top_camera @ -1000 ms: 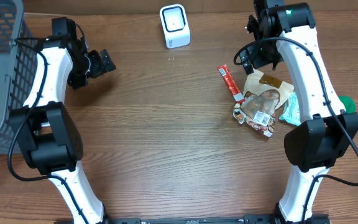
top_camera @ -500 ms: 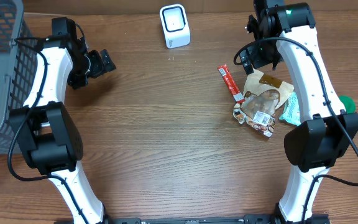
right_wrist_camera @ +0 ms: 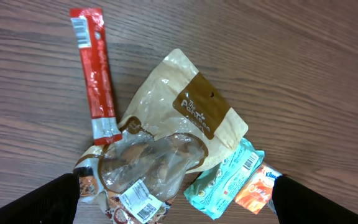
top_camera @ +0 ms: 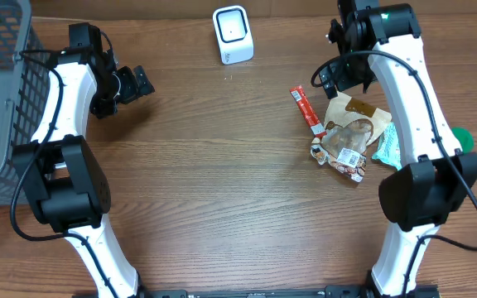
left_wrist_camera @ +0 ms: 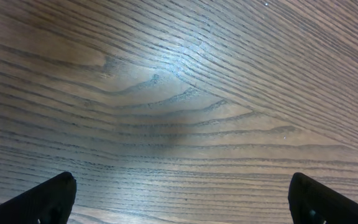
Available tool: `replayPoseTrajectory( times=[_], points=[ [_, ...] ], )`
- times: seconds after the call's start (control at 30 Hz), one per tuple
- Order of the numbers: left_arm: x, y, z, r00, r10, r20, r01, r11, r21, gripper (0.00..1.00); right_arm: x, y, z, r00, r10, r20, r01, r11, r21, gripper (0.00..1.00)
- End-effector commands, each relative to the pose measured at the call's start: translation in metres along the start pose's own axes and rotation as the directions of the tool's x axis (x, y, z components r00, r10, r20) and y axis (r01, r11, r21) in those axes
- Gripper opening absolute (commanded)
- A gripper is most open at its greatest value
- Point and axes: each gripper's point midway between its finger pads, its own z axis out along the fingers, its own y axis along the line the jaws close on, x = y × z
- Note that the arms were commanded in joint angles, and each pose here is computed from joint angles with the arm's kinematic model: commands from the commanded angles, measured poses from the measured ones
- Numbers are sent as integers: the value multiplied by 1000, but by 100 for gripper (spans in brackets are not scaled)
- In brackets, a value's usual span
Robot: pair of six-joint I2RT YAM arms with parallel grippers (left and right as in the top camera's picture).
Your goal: Scan the item barcode
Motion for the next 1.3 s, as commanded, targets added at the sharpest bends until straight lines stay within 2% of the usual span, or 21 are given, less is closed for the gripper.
replayPoseTrajectory(
  times=[0.0, 0.27, 0.53, 0.73, 0.97, 1.1, 1.27],
  points=[
    [-9, -12, -21, 998, 32, 51, -33, 999, 29, 100, 2, -3, -72, 985, 16, 173, -18, 1000, 6, 100],
    [-9, -11, -21, 998, 30, 52, -31, 999, 28, 100, 32, -26, -169, 915, 69, 396, -87, 996, 27, 100],
    [-8, -14, -20, 998, 37, 50, -38, 999, 30, 100, 79, -38, -253, 802, 96, 589, -141, 990, 31, 100],
    [-9, -13, -21, 998, 34, 51, -35, 999, 29, 100, 117, -41, -287, 749, 103, 655, -162, 986, 29, 100],
    [-8, -14, -20, 998, 36, 50, -37, 999, 30, 100, 168, -28, -331, 635, 110, 764, -132, 991, -33, 100],
    [-8, -14, -20, 998, 36, 50, -37, 999, 30, 99, 187, -23, -337, 584, 112, 804, -122, 991, -50, 100],
    [-8, -14, -20, 998, 36, 50, -37, 999, 30, 100, 195, -19, -321, 513, 113, 851, -138, 989, -48, 100]
  ],
)
